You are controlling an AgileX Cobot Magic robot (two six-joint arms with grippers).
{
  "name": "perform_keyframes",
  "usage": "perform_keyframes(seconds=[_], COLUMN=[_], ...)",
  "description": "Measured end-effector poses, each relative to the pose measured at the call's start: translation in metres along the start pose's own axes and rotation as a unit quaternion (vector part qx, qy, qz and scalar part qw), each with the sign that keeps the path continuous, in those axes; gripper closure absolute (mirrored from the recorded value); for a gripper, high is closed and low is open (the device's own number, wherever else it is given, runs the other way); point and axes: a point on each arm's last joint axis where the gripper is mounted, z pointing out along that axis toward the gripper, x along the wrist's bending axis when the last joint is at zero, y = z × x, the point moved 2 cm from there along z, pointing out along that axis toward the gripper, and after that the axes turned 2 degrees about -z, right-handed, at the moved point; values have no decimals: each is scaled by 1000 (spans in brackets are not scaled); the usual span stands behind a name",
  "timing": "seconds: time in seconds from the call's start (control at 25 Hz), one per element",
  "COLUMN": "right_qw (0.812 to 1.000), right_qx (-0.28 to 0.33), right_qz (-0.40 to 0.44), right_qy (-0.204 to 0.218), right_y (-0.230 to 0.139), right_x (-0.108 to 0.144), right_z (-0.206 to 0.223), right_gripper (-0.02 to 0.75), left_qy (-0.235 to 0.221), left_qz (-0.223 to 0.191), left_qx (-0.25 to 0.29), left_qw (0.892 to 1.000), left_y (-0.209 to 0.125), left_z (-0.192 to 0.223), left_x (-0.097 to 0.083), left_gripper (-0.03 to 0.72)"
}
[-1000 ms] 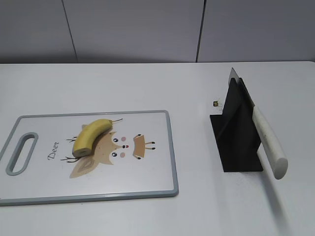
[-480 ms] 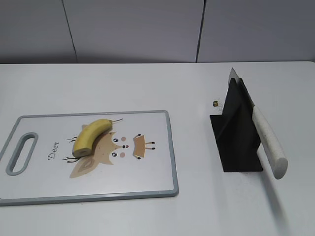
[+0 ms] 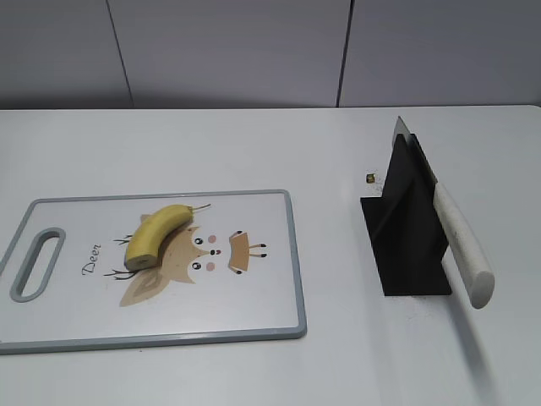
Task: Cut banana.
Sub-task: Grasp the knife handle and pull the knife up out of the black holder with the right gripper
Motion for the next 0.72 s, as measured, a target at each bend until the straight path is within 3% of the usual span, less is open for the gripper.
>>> perform_keyframes(seconds=[0.24, 0.72], right_qw=[996, 985], right_qx=[90, 157], right_qz=[10, 57], right_qy=[3, 34], right_y=[18, 42], right_x=[-1, 7], right_z=[8, 26], right_gripper=[147, 147], left_qy=[0, 0], left_qz=[0, 0], left_qx=[0, 0], left_qw=[1000, 1000], left_y=[0, 0], left_z=[0, 0], left_x=[0, 0], left_gripper=[115, 119])
